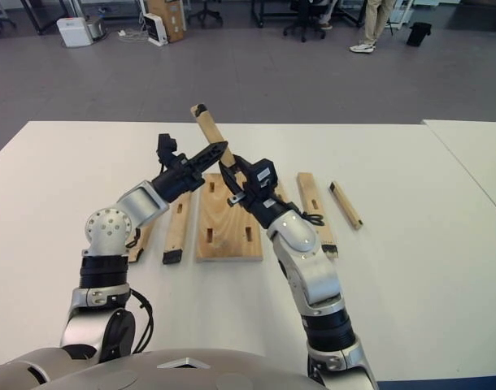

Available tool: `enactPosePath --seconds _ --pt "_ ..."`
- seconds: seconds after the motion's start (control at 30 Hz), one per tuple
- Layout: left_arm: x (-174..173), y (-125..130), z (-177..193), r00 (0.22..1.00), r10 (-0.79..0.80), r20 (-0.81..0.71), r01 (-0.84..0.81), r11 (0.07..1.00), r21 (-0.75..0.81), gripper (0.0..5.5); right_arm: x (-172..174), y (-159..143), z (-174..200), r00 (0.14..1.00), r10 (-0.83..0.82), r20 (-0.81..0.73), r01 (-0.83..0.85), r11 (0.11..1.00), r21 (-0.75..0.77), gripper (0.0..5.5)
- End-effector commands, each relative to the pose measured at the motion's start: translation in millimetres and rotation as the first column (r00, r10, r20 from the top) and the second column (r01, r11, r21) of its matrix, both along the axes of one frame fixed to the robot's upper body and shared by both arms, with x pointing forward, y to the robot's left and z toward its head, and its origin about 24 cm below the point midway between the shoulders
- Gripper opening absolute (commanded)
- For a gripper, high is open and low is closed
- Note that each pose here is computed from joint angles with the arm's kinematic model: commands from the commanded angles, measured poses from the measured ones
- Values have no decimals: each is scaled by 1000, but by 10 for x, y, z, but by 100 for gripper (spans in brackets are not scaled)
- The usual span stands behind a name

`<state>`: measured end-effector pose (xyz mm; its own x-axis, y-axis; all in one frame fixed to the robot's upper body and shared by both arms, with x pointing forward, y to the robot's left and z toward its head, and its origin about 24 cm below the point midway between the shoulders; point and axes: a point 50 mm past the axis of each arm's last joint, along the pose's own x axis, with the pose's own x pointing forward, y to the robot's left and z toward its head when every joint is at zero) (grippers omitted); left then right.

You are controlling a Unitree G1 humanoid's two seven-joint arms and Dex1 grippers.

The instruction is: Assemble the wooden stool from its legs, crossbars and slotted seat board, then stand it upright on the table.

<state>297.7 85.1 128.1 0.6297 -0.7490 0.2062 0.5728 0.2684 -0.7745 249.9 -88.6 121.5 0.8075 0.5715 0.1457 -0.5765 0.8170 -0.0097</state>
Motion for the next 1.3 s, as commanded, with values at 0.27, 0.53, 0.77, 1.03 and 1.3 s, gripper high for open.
enactPosePath --seconds 0.27,0.53,0.77,1.03,1.3 --pt "78 186 -20 996 76 42 -78 996 43 39 21 -13 114 1000 -1 -7 1 999 39 131" --pt "236 443 230 937 118 329 -174 973 148 39 30 -74 256 996 76 -42 -71 992 103 274" --pt "-2 499 191 547 -477 688 -39 807 590 39 158 -570 825 957 290 -10 -284 945 160 274" --pt "-38 477 165 417 -575 704 17 779 626 39 -124 -603 1030 761 637 -121 -649 745 -157 274" --pt "-123 380 163 395 -618 680 134 771 623 39 -119 -456 994 710 694 -123 -705 699 -119 274"
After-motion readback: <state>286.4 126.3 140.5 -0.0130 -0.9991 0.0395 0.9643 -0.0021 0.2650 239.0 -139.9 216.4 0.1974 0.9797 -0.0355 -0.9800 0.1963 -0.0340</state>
